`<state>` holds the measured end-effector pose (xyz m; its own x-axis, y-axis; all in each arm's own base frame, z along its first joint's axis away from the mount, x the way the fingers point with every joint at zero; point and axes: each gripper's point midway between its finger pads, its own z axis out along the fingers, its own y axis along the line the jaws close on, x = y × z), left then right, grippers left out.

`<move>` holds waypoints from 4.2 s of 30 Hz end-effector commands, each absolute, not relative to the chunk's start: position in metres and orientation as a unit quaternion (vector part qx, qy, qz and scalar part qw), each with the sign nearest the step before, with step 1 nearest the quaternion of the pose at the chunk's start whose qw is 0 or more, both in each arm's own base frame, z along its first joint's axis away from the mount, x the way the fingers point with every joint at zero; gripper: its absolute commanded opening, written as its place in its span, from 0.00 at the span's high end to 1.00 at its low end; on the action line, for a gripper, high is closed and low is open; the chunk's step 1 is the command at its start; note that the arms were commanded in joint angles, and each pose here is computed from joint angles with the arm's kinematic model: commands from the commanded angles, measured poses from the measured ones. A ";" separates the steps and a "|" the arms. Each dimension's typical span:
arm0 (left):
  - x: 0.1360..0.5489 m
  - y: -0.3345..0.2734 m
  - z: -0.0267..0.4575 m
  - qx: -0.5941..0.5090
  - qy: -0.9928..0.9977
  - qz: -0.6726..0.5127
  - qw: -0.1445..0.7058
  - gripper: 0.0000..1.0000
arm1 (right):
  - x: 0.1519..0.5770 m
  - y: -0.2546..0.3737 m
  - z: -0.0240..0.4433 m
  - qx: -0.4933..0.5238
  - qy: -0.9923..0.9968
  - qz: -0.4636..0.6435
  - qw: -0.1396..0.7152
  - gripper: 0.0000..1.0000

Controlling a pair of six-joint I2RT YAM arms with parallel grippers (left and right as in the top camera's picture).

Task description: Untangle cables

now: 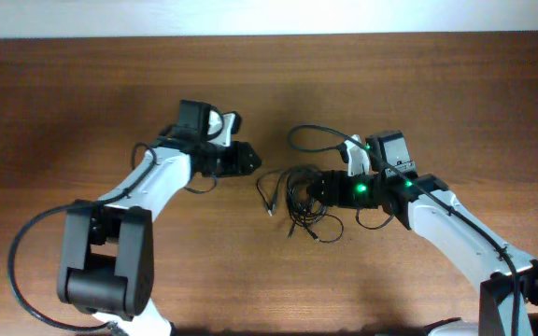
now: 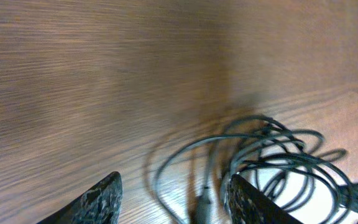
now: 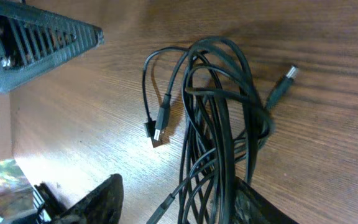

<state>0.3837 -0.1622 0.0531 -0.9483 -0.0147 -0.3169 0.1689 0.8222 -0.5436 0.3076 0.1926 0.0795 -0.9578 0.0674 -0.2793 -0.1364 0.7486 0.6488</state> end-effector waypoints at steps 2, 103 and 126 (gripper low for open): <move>0.378 -0.188 0.062 0.081 0.935 -0.303 0.165 0.51 | 0.311 0.166 0.059 0.016 0.951 0.271 0.146 0.30; 0.310 -0.265 0.091 0.132 0.955 -0.209 0.164 0.01 | 0.343 0.095 0.035 0.102 0.978 0.146 0.106 0.01; 0.305 -0.249 -0.014 0.040 0.991 -0.063 0.116 0.51 | 0.340 0.056 0.026 0.194 0.973 0.064 0.105 0.01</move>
